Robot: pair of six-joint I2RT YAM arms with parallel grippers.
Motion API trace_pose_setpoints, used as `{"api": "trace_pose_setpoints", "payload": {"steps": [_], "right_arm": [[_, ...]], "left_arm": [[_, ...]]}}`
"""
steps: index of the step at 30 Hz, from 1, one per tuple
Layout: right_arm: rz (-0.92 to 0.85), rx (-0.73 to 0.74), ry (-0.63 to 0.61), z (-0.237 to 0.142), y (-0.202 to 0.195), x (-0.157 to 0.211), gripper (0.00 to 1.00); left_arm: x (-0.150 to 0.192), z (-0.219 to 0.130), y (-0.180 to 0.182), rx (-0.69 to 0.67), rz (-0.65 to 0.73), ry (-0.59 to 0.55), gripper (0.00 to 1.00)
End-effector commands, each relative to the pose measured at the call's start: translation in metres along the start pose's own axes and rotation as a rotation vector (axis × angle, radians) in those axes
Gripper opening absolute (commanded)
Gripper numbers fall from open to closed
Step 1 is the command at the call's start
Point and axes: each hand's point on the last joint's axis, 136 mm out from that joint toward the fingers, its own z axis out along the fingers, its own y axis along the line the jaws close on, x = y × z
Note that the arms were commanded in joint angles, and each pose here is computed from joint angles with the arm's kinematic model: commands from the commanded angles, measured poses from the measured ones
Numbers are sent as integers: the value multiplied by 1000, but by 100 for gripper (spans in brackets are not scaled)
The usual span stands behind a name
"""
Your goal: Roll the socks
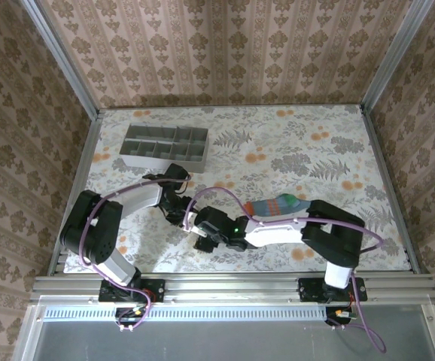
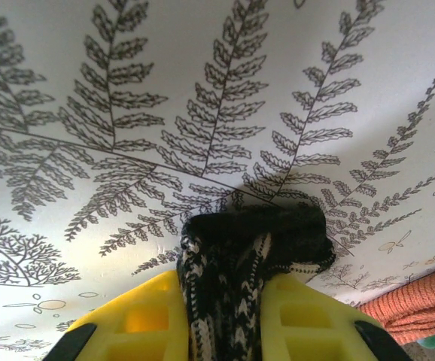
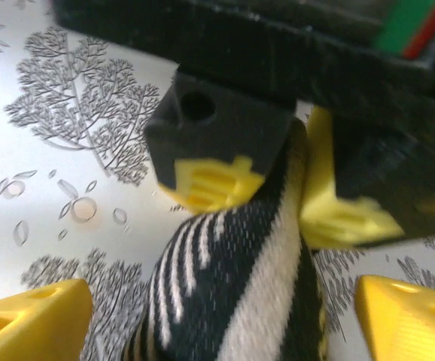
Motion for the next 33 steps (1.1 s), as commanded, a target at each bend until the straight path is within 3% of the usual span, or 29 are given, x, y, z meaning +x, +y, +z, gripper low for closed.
{"api": "trace_pose_setpoints", "payload": {"steps": [1,6,7,8,9,12,16,22,33], "right_arm": [[-15,40,67,16,-10,8,79],[41,-8,169,28,-9,36,52],[53,-19,184,28,-7,42,44],[65,-31,201,27,-6,49,29],[81,-45,210,26,-4,54,16],[174,-135,198,19,3,61,0],[382,-344,155,8,9,56,0],[644,-643,81,-13,5,34,0],[885,-754,54,-20,-38,32,0]], "left_arm": [[-10,11,40,-156,-49,-36,0],[-9,6,32,-106,-39,-26,0],[-9,4,29,-87,-33,-25,0],[-11,1,23,-55,-23,-24,3],[-11,-3,15,-11,-12,-21,14],[-20,-20,-10,141,-3,-37,44],[-29,-51,-36,284,15,-92,62],[-20,-76,-64,404,77,-75,64],[15,-77,-62,410,56,-7,70]]}}
